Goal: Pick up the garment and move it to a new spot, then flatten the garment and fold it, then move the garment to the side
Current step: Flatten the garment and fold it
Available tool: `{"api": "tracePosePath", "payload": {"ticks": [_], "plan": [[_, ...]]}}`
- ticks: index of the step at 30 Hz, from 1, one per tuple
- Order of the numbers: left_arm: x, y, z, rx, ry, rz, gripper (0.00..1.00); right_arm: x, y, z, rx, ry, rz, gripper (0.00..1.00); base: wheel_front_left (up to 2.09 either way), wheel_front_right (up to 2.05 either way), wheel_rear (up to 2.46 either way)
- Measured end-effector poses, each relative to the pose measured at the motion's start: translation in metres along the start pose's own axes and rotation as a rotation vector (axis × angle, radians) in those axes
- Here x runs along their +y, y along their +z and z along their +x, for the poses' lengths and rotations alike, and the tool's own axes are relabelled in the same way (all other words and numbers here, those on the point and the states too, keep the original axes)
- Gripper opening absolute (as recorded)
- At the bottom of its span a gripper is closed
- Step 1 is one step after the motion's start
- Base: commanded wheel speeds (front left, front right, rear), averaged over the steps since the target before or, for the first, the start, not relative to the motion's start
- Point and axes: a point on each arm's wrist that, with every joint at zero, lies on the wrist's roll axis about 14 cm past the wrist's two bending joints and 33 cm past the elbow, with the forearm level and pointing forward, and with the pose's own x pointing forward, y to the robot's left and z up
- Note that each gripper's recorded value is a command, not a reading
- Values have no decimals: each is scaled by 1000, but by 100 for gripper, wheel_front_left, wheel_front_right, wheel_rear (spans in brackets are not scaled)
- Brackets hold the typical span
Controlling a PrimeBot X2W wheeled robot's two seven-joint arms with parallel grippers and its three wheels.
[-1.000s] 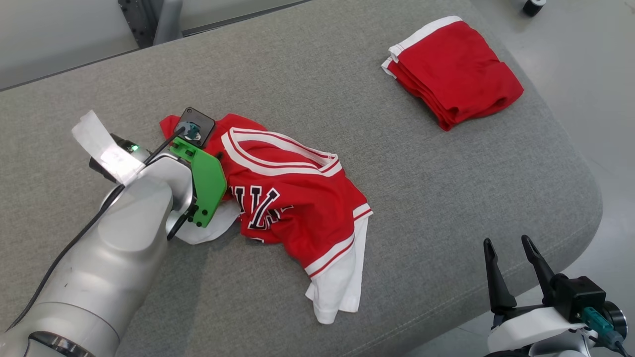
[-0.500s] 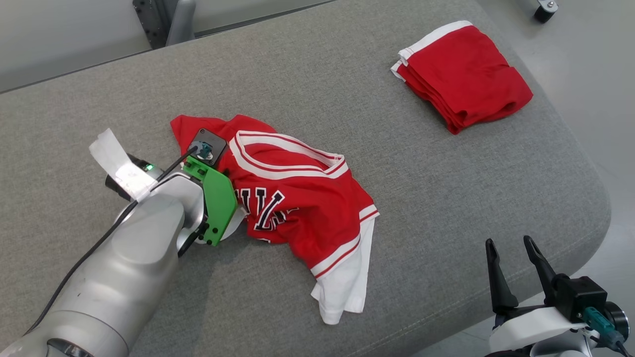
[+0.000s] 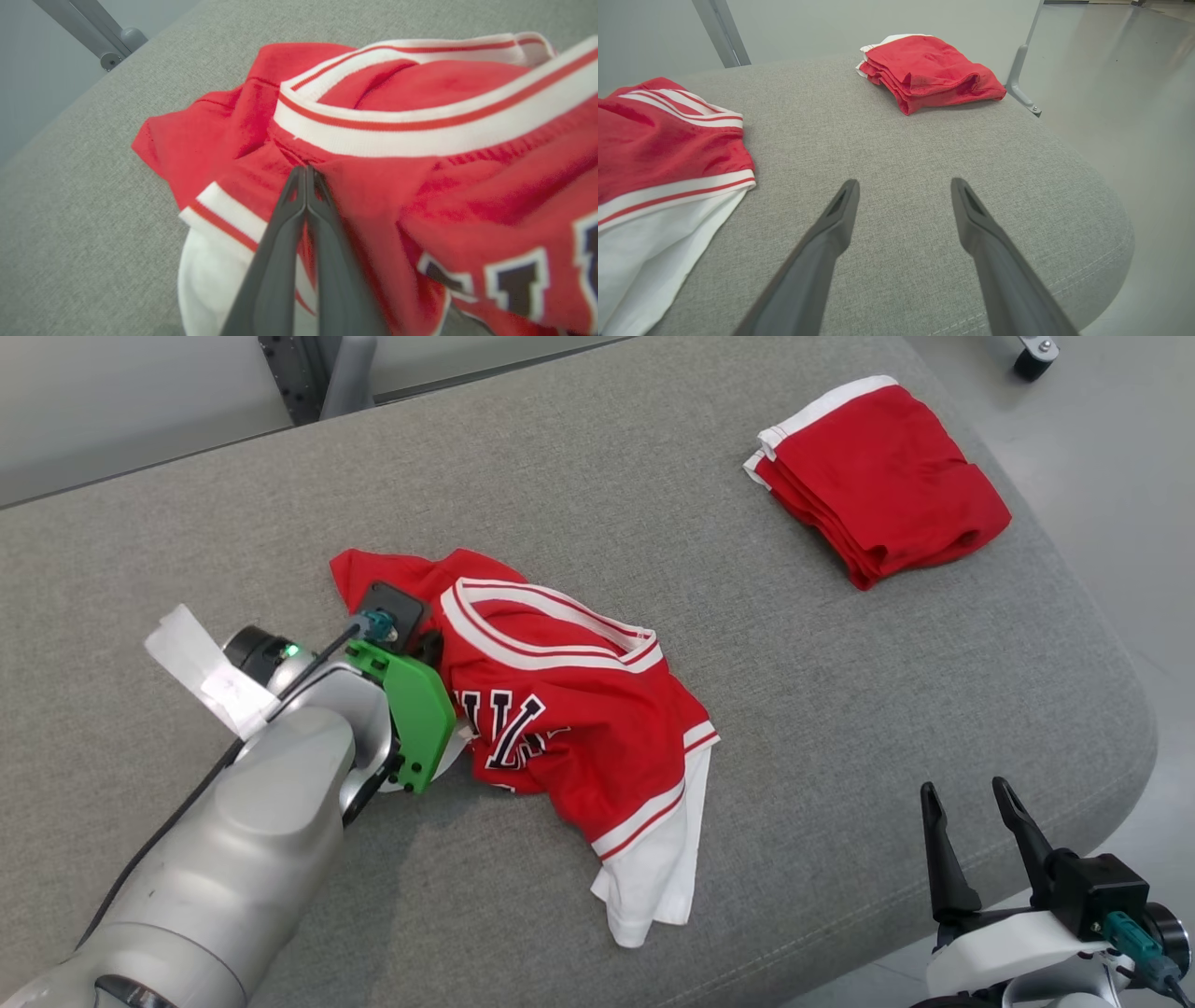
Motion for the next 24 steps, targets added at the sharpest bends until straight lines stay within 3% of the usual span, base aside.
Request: {"api": "tracePosePath", "payload": {"ticks": [13, 24], "plan": [[15, 119, -40, -491, 114, -72, 0, 5, 4, -2, -22, 26, -7, 100, 0, 0, 0], [3, 187, -129, -841, 182, -100, 0, 15, 6, -9, -40, 68, -11, 100, 0, 0, 0]]}}
